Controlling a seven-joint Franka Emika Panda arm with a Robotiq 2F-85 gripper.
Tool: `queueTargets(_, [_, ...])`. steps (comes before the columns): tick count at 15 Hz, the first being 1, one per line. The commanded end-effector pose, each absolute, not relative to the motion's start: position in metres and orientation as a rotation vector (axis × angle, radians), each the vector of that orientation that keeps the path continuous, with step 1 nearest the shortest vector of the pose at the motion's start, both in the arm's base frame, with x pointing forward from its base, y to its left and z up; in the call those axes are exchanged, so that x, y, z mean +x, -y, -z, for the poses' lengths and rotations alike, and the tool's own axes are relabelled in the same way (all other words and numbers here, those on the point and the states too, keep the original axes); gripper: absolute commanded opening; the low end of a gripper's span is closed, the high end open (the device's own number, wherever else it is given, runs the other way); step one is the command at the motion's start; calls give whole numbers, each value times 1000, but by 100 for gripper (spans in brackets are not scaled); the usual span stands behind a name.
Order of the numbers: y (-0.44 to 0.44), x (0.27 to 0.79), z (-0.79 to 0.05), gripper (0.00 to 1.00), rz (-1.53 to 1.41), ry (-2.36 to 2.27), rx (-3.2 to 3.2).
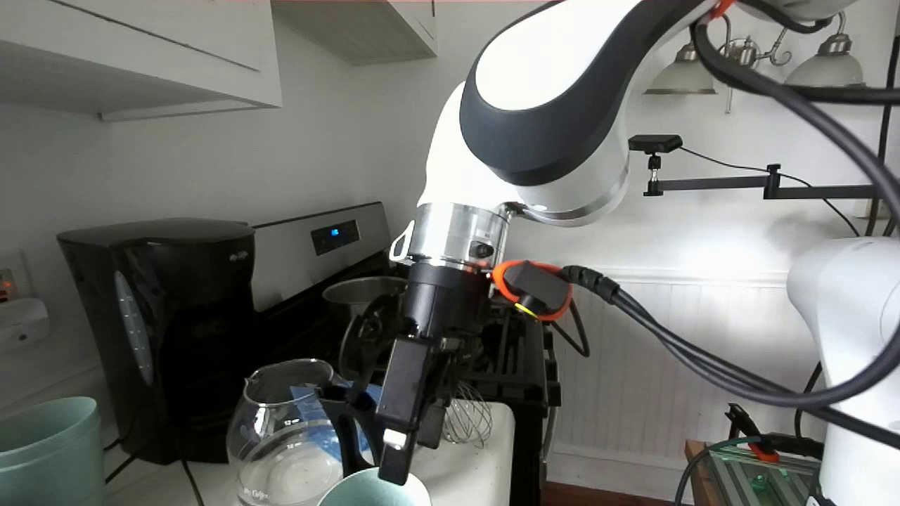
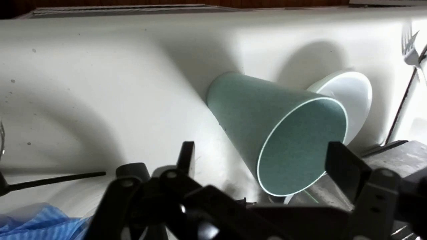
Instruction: Pour the water in the cup into the kettle
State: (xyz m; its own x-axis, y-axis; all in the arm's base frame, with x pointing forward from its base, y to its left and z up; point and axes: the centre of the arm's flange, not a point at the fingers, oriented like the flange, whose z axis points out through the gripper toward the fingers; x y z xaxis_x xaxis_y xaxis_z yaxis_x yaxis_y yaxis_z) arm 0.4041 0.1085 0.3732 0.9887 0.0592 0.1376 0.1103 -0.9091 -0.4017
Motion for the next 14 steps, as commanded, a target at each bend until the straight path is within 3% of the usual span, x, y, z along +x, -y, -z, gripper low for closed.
queueTargets(1, [-119, 424, -361, 100, 199, 106, -2701])
queueTargets(8, [-127, 432, -345, 100, 175, 125, -2710])
queueTargets(9, [-127, 432, -343, 95, 171, 123, -2715])
queueTargets(10, [-127, 433, -342, 74, 159, 129, -2722])
queueTargets(12, [-127, 432, -341, 69, 144, 124, -2736])
queueTargets(14, [-126, 432, -340, 54, 134, 121, -2737])
